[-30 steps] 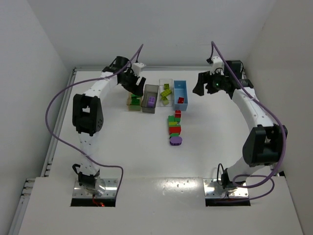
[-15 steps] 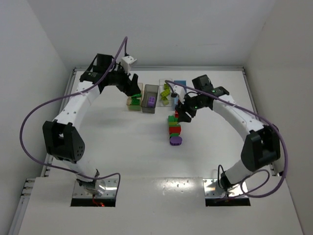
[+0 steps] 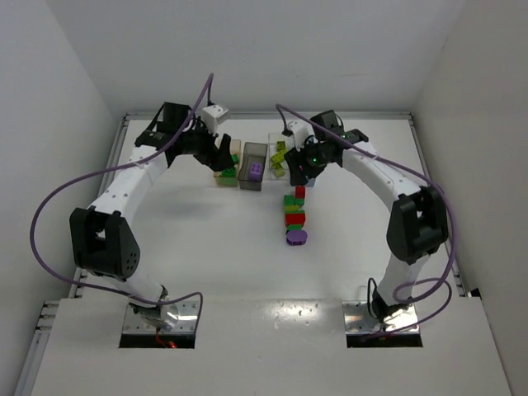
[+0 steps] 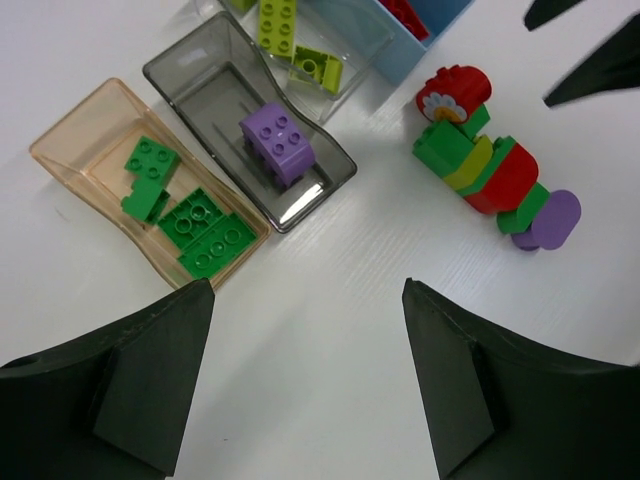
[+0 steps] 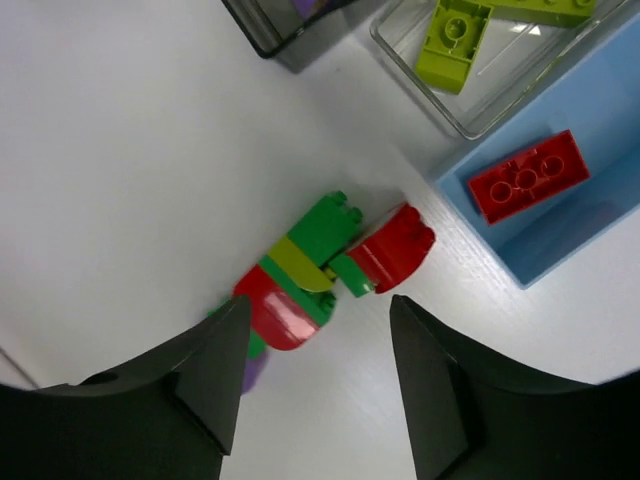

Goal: Sort the legos into containers by color

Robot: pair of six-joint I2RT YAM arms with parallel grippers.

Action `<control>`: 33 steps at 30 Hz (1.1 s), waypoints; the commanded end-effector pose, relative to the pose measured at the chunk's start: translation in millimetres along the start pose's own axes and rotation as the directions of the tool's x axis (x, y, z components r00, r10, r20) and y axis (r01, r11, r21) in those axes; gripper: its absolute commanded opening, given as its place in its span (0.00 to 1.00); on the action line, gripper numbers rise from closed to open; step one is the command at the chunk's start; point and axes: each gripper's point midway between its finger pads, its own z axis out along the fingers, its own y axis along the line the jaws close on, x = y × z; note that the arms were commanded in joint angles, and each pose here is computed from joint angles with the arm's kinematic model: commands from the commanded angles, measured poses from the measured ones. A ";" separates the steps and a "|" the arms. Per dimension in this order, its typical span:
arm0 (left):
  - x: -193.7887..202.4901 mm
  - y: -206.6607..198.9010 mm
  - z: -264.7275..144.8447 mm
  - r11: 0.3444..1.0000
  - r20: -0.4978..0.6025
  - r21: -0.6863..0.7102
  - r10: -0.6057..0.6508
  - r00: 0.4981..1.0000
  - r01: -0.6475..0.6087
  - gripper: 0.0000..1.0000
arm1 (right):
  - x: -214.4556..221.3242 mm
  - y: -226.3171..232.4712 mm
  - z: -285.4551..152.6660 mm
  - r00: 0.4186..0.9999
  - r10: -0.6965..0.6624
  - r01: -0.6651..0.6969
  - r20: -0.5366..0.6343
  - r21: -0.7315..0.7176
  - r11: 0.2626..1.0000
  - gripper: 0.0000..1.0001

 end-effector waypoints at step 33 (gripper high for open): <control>14.7 31.5 -14.7 0.990 0.086 -0.127 -0.057 0.995 0.068 0.83 | 19.3 -12.2 32.9 0.735 0.656 -0.660 0.172 0.405 0.633 0.66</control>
